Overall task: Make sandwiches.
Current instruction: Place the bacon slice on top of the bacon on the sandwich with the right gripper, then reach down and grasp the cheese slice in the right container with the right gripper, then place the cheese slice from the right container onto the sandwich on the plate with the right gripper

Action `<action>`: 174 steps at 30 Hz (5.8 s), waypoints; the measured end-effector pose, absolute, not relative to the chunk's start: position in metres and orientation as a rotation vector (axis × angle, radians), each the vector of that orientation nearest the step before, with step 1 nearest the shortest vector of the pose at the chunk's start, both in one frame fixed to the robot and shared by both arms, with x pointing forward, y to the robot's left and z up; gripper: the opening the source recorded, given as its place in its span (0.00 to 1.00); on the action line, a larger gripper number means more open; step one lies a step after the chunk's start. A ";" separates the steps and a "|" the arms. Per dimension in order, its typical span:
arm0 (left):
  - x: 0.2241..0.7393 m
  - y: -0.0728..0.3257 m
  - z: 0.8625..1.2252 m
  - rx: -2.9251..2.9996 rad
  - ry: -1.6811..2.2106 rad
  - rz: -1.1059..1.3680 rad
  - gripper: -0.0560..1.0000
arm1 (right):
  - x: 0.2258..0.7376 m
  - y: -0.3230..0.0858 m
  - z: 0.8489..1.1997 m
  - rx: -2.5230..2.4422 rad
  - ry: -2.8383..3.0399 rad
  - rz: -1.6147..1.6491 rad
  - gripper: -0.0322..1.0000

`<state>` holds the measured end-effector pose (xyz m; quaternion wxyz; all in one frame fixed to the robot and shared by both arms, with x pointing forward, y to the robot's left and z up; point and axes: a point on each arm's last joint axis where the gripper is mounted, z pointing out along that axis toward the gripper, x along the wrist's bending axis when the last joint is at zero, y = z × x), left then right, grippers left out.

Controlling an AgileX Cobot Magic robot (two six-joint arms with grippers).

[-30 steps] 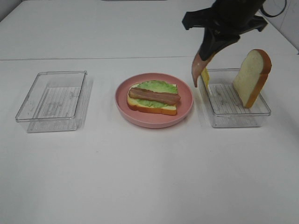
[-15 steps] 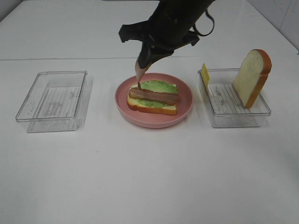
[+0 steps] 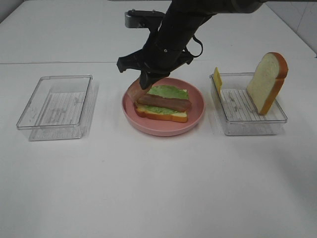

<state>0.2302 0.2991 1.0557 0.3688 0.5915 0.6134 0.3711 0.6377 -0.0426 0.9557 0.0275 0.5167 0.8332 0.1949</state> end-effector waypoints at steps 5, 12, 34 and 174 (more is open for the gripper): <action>0.230 0.299 1.056 1.519 1.575 0.953 0.99 | 0.645 -0.051 0.944 1.560 2.503 0.482 0.06; 0.230 0.299 1.056 1.519 1.575 0.953 0.99 | 0.651 -0.058 0.933 1.518 2.443 0.387 0.06; 0.230 0.299 1.056 1.519 1.575 0.953 0.99 | 0.655 -0.063 0.927 1.421 2.432 0.312 0.90; 0.230 0.299 1.056 1.519 1.575 0.953 0.99 | 0.700 -0.179 0.932 1.783 2.286 0.165 0.06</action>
